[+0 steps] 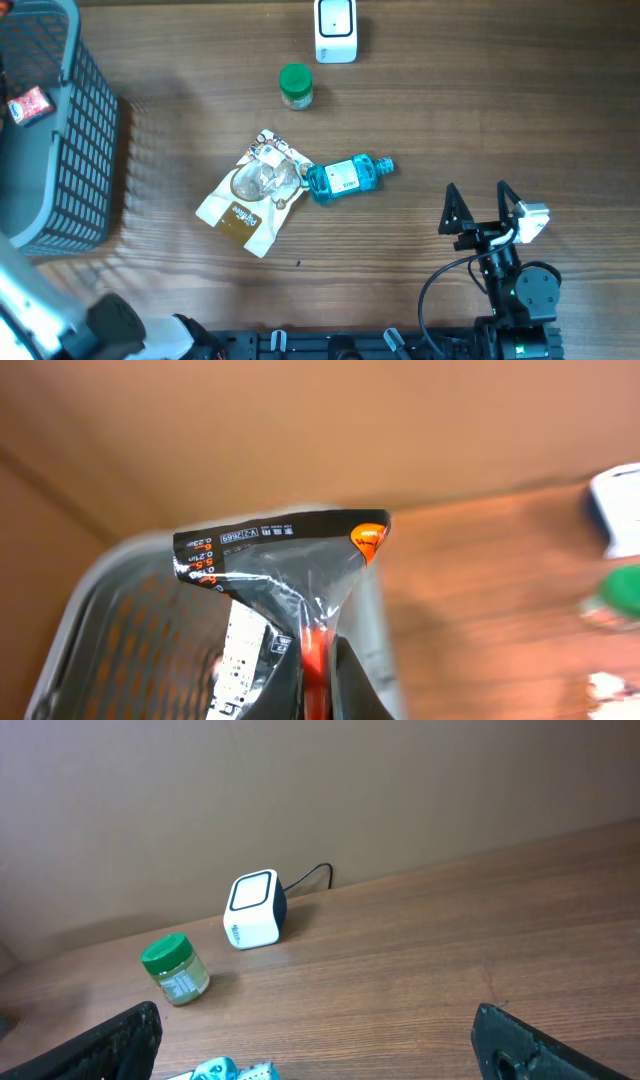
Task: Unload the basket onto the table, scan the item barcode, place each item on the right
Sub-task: 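Lift the packet out and carry it toward the scanner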
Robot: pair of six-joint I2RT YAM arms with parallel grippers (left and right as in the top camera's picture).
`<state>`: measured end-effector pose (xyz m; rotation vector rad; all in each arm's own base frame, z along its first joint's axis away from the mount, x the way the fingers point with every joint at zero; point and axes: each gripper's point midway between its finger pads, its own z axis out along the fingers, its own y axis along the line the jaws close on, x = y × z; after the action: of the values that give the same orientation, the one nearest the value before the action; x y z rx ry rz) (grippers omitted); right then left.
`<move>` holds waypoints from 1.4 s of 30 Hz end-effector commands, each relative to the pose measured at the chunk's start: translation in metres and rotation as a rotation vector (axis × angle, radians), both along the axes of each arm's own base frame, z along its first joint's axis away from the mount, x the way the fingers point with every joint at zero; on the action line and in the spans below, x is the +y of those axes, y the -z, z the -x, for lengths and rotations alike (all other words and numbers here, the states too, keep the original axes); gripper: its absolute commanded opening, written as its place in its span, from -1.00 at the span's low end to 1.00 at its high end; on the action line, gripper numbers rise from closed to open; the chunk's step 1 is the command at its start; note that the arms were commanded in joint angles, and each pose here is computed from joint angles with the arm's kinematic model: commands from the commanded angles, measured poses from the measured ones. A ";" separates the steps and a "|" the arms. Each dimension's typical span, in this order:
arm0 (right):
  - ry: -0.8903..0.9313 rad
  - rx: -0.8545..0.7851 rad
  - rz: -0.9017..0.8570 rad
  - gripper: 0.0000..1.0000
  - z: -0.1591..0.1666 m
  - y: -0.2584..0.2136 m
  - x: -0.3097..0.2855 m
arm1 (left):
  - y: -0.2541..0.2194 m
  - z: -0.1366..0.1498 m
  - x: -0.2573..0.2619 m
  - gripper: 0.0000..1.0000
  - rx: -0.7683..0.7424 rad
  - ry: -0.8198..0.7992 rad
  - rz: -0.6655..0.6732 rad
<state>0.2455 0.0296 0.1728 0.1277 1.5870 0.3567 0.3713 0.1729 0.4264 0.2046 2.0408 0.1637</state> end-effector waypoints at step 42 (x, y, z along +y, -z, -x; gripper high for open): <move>0.011 -0.012 0.016 1.00 0.000 -0.002 -0.002 | 0.320 0.010 -0.526 -0.92 0.811 1.269 0.130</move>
<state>0.2455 0.0295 0.1728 0.1280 1.5870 0.3564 0.3536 -0.3573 0.1129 1.5896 2.2479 -1.0396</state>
